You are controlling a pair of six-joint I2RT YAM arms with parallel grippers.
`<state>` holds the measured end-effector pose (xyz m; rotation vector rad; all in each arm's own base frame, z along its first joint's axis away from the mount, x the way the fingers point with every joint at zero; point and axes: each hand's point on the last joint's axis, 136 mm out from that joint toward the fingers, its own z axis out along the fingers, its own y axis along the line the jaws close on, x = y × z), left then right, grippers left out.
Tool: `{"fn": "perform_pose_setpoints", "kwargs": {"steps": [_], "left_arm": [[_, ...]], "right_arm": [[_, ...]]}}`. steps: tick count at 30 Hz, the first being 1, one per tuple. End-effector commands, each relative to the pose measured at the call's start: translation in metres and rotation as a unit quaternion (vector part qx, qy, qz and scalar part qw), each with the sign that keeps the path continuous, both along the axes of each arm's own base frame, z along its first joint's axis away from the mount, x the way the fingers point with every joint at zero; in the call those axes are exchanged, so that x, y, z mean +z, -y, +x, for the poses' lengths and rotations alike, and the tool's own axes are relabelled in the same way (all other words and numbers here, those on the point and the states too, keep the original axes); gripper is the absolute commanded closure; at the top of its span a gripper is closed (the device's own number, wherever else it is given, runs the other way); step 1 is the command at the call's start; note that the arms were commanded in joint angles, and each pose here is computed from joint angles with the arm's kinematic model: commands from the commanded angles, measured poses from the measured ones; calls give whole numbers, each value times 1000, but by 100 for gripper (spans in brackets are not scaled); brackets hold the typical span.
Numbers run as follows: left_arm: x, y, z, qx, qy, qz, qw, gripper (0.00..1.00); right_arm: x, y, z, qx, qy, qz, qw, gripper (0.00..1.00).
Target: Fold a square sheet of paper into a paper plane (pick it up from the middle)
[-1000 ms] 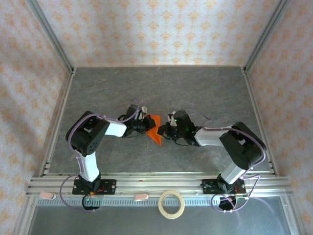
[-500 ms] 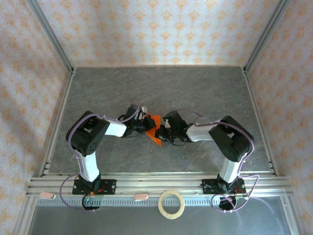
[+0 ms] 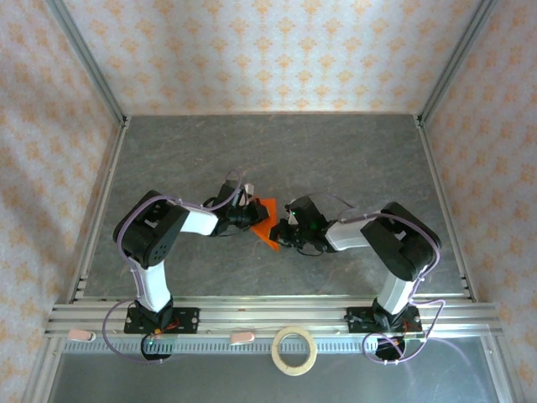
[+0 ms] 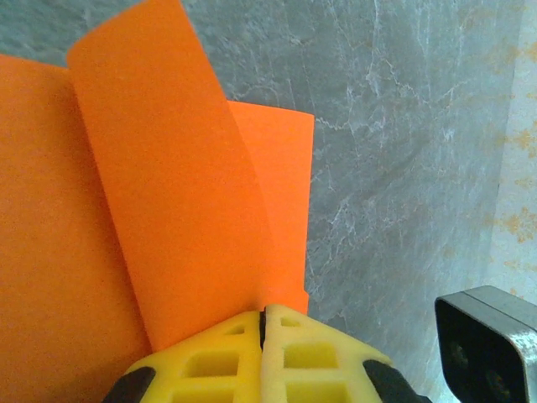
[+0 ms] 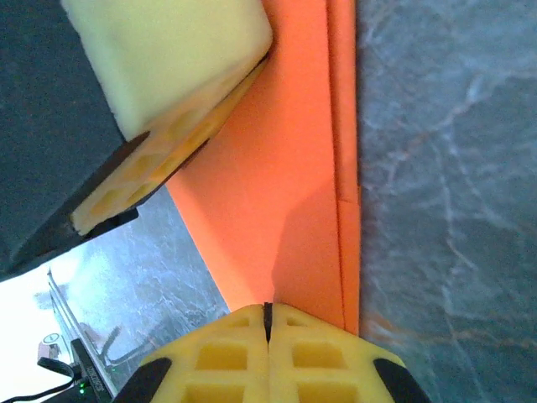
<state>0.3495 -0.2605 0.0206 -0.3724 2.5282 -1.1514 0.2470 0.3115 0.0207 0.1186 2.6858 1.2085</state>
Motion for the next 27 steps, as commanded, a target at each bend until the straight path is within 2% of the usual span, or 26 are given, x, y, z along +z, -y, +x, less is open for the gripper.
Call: {"fn": "perform_pose_setpoints", "kwargs": {"steps": [1, 12, 22, 27], "left_arm": [[-38, -21, -17, 16, -53, 57, 997, 100], [-41, -23, -18, 20, -56, 59, 997, 100], [-37, -20, -18, 13, -52, 55, 997, 100], [-36, -20, -17, 13, -51, 54, 997, 100]], "right_arm": [[-28, 27, -25, -8, -45, -53, 998, 100], [-29, 46, -41, -2, -44, -78, 996, 100], [46, 10, -11, 4, 16, 3, 1000, 100], [48, -16, -9, 33, 12, 16, 999, 100]]}}
